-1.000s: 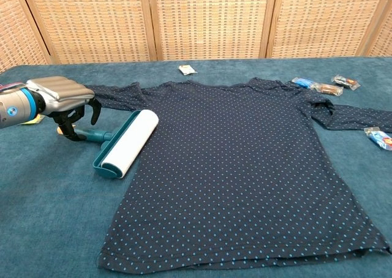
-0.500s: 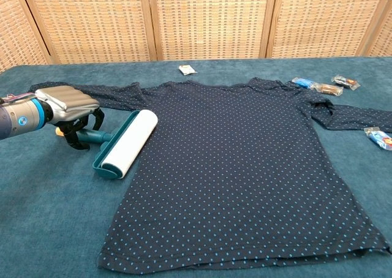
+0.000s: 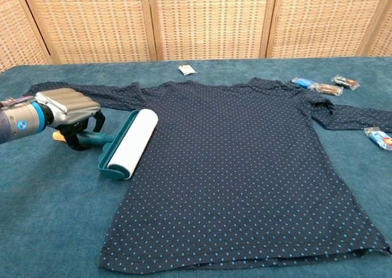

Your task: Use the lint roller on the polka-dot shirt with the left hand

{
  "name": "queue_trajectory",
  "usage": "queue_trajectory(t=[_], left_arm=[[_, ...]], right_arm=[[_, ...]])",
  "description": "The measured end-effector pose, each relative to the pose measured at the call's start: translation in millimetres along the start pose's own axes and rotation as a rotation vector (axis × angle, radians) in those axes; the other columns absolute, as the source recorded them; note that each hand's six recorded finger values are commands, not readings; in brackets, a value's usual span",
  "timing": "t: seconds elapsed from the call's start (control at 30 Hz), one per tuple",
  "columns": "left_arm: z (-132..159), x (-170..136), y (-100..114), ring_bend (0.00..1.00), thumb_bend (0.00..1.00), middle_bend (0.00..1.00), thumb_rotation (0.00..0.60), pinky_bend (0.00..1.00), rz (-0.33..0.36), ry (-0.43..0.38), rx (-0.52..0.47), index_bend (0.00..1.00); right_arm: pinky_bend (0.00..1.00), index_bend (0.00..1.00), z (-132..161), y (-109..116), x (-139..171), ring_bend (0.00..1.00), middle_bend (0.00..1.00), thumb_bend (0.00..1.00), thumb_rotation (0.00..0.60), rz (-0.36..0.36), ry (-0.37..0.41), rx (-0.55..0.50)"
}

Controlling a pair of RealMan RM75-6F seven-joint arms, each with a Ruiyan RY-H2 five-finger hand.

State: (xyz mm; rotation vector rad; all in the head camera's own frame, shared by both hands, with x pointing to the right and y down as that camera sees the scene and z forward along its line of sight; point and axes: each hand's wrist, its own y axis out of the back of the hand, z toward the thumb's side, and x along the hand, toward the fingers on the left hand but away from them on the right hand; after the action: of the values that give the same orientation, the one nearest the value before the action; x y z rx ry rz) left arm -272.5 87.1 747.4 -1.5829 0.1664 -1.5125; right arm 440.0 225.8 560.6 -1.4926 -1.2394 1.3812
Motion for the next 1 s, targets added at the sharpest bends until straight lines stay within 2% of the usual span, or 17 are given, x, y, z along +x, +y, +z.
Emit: queue_trajectory(t=[0.23, 0.4, 0.7, 1.0], left_arm=[[-11, -13, 23, 0.74, 1.0, 0.84, 0.6, 0.72, 0.0, 0.002, -0.014, 0.85], [-21, -19, 38, 0.74, 1.0, 0.84, 0.6, 0.72, -0.004, 0.02, 0.017, 0.85], [-24, -27, 57, 0.74, 1.0, 0.84, 0.6, 0.72, -0.097, 0.075, 0.101, 0.86], [-21, -26, 89, 0.74, 1.0, 0.84, 0.6, 0.72, -0.18, 0.157, 0.228, 0.86]], right_arm=[[0.0, 0.03, 1, 2, 1, 0.0, 0.0, 0.12, 0.6, -0.004, 0.006, -0.011], [0.0, 0.03, 1, 4, 1, 0.0, 0.0, 0.12, 0.6, -0.005, 0.008, -0.02], [0.0, 0.03, 2, 8, 2, 0.0, 0.0, 0.12, 0.6, -0.009, 0.012, -0.039], [0.0, 0.03, 2, 8, 2, 0.0, 0.0, 0.12, 0.6, -0.001, 0.017, -0.062]])
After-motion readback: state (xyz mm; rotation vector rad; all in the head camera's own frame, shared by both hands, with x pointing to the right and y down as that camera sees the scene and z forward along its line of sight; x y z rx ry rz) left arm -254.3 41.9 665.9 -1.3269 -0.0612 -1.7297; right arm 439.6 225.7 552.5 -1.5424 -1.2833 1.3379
